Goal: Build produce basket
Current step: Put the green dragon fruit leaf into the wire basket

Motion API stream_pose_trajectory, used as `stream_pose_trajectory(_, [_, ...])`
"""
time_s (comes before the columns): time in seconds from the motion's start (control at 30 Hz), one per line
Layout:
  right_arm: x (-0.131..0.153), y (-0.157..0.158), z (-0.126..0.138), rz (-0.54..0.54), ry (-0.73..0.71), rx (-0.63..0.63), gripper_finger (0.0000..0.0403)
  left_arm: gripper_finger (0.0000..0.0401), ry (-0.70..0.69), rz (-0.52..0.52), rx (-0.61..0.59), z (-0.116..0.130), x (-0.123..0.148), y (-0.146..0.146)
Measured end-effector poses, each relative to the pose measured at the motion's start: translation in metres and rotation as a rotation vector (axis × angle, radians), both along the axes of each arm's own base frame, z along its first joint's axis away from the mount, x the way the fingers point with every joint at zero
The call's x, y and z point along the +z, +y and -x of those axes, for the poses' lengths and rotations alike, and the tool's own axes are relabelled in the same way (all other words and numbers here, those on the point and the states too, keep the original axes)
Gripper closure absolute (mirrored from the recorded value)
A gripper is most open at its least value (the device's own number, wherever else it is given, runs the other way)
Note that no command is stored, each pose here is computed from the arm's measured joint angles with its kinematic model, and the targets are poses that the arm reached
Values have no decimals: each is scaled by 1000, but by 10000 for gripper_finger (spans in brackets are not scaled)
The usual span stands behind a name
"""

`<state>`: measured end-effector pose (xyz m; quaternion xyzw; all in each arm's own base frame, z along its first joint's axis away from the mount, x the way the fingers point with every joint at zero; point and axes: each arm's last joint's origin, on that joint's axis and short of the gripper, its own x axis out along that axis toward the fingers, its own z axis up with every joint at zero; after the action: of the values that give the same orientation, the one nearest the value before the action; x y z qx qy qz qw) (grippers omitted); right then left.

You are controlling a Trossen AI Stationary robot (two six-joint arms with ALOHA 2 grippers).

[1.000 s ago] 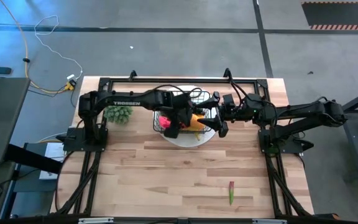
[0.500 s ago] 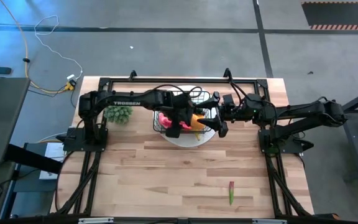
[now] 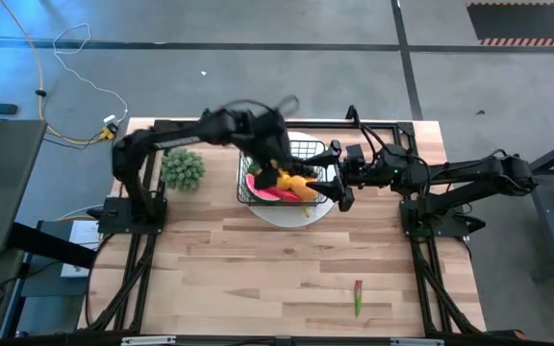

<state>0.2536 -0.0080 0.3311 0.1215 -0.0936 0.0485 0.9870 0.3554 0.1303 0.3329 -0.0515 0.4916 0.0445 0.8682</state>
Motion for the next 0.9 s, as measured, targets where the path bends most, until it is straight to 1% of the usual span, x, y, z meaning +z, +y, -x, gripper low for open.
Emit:
stream_pose_trajectory(0.07, [0,0,0,0,0,0,109,170,-79,33,45,14,19,5])
stream_pose_trajectory(0.1, [0,0,0,0,1,0,109,170,-143,36,61,20,30,6])
stream_pose_trajectory(0.23, [0,0,0,0,3,0,109,170,-421,6,91,54,64,-2])
stream_pose_trajectory(0.3, [0,0,0,0,3,0,109,170,-551,-13,106,74,72,-11])
stream_pose_trajectory(0.37, [0,0,0,8,3,-1,109,170,-679,-14,121,93,72,-22])
stream_pose_trajectory(0.47, [0,0,0,27,2,-5,109,170,-851,2,121,122,62,-42])
stream_pose_trajectory(0.53, [0,0,0,33,1,-9,109,170,-957,10,94,139,51,-56])
stream_pose_trajectory(0.6, [0,0,0,33,1,-11,109,170,-1049,21,69,154,38,-69])
stream_pose_trajectory(0.67, [0,0,0,32,1,-14,109,170,-1127,39,79,165,24,-79])
stream_pose_trajectory(0.8, [-1,0,0,36,5,-14,109,170,-1203,54,144,182,1,-90])
stream_pose_trajectory(0.9, [-2,0,0,59,14,-19,109,170,-1190,50,159,187,-11,-93])
